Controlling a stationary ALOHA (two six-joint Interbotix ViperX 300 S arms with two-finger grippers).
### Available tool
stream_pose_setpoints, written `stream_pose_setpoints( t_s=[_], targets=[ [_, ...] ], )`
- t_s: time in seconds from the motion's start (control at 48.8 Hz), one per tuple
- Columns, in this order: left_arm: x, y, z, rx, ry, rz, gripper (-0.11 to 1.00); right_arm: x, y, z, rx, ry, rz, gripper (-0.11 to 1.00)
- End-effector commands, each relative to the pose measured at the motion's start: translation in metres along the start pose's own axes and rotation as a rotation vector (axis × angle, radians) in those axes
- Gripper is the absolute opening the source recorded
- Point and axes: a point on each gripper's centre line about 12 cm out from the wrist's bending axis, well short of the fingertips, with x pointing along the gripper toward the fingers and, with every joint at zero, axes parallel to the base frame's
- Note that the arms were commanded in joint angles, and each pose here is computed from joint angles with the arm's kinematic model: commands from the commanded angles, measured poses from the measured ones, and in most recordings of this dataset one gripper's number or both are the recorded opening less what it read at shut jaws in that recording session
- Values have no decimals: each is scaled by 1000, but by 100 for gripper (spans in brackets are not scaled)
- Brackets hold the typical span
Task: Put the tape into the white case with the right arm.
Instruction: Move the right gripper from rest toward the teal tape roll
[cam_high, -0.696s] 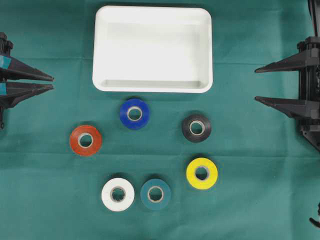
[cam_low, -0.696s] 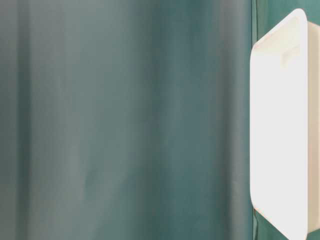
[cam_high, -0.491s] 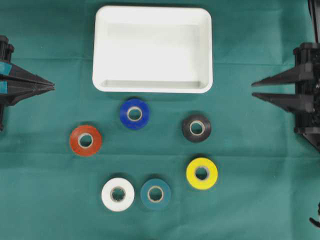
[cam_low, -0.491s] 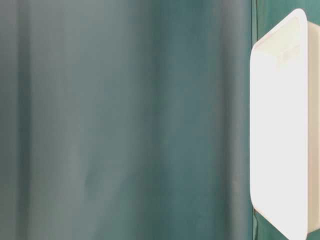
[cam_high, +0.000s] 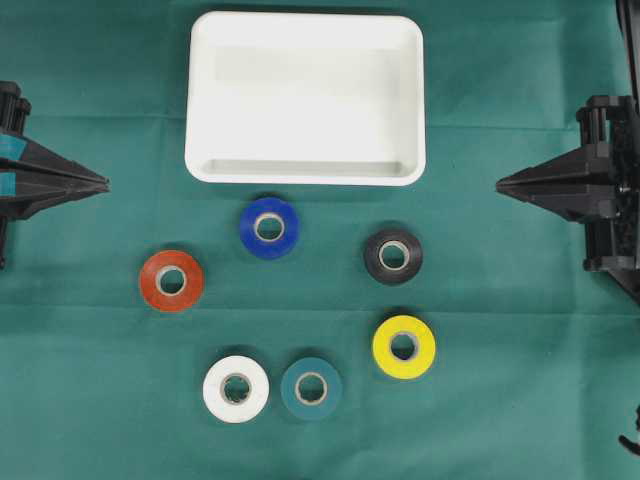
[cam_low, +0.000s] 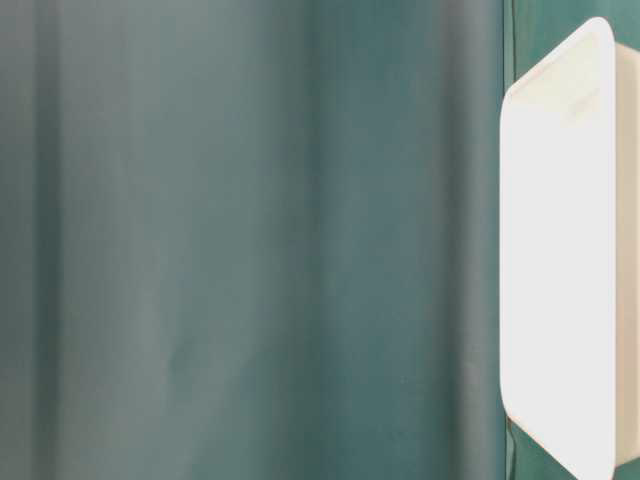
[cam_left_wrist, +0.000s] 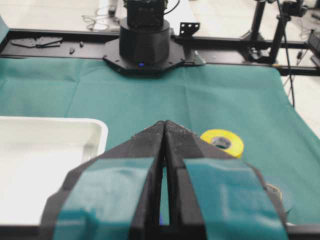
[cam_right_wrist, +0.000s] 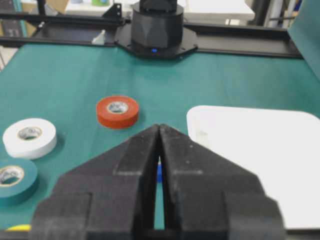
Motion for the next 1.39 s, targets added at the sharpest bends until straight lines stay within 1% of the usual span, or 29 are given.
stream_pose_setpoints(
  t_s=[0.0,0.082,0.143,0.225,0.307,0.328,0.348,0.491,0.635,0.819,0.901,1.024,1.249,1.372],
  targets=[
    [1,-1,5,-3,-15,-3,0,1,0,2,0,-3,1,-6],
    [0,-1,5,-3,-17,-3,0,1,0,-2,0,24,-2,4],
    [-2,-1,4,-3,-17,-3,0,1,0,-4,0,44,-4,15],
    [-5,-1,3,-2,-18,-3,0,1,-1,-6,0,64,-6,38],
    [-11,0,-2,0,-11,-4,0,0,-1,-7,0,73,-7,63],
    [-13,0,-4,1,-6,-4,0,0,-1,-8,0,78,-9,69],
    [-14,0,-5,0,-1,-3,0,0,-1,-8,0,81,-8,72],
    [-26,0,-21,0,68,-3,0,-1,-2,-18,0,177,-20,73],
    [-36,1,-38,0,174,-2,0,-3,-3,-28,8,287,-31,73],
    [-44,1,-52,0,243,0,0,-8,-5,-45,76,404,-58,73],
    [-46,1,-58,1,256,0,0,-11,-5,-52,87,448,-67,73],
    [-47,2,-64,0,272,1,0,-14,-6,-57,87,466,-70,73],
    [-48,2,-67,2,278,1,0,-12,-6,-55,54,442,-64,73],
    [-49,2,-69,2,284,1,0,-12,-3,-56,49,438,-45,73]
  ],
)
